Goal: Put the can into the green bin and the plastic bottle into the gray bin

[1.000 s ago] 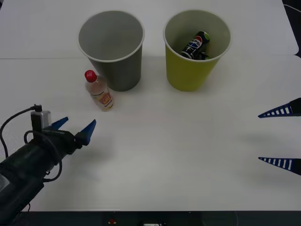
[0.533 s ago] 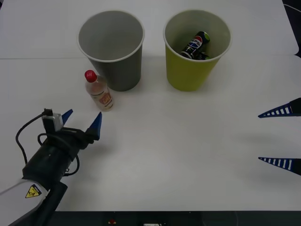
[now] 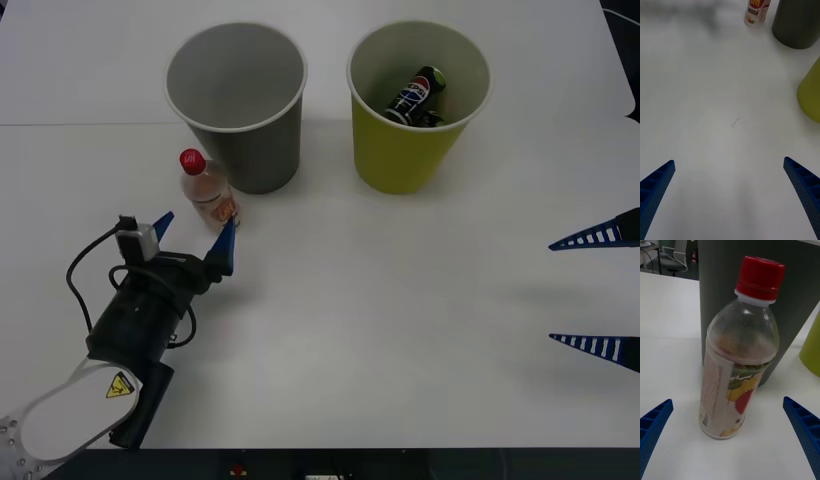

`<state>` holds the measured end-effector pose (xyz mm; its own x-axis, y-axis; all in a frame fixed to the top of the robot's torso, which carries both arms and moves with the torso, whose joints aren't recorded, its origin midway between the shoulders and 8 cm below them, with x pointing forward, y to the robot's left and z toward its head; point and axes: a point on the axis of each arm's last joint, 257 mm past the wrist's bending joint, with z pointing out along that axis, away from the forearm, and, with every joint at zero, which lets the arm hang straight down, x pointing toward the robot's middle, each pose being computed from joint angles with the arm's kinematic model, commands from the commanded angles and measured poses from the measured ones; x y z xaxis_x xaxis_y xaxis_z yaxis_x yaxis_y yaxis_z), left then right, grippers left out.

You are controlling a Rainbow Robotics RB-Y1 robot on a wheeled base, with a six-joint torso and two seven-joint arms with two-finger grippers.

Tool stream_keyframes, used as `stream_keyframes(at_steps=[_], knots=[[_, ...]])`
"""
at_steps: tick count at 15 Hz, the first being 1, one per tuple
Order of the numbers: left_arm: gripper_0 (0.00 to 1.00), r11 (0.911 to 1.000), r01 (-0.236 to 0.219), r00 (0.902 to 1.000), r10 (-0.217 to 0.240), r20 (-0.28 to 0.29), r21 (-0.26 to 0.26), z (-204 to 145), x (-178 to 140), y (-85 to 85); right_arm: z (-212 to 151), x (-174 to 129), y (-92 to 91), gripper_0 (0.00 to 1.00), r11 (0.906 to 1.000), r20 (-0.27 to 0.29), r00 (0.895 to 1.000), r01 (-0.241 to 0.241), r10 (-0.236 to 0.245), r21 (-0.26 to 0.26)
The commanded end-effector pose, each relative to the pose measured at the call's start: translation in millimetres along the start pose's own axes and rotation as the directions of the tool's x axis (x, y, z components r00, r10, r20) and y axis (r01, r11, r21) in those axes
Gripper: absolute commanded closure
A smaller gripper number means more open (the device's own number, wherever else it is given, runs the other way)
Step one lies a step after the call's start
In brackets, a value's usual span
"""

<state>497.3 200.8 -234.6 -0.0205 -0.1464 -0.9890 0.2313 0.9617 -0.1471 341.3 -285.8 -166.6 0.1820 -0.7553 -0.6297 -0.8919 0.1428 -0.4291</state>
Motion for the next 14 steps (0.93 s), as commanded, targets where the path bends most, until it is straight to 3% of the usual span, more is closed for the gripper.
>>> stream_keyframes(at_steps=[1, 9, 13, 14], knots=[[0.0, 0.9999, -0.011, 0.9999, 0.011, -0.002, 0.008, 13.0, 2.9, -2.5, 0.0, 0.0, 0.0, 0.0, 1.0, 0.0, 1.0, 0.0, 0.0, 0.0], [0.0, 0.9994, -0.027, 0.9995, 0.027, 0.016, -0.02, 60.3, 2.6, 2.6, 0.0, 0.0, 0.0, 0.0, 1.0, 0.0, 1.0, 0.0, 0.0, 0.0], [0.0, 0.9998, -0.009, 0.9996, 0.01, 0.025, -0.016, 65.3, -1.2, -1.9, 0.0, 0.0, 0.0, 0.0, 1.0, 0.0, 1.0, 0.0, 0.0, 0.0], [0.05, 0.9998, -0.008, 0.9997, 0.008, 0.025, -0.016, 65.3, -1.2, -1.9, 0.0, 0.0, 0.0, 0.0, 1.0, 0.0, 1.0, 0.0, 0.0, 0.0]])
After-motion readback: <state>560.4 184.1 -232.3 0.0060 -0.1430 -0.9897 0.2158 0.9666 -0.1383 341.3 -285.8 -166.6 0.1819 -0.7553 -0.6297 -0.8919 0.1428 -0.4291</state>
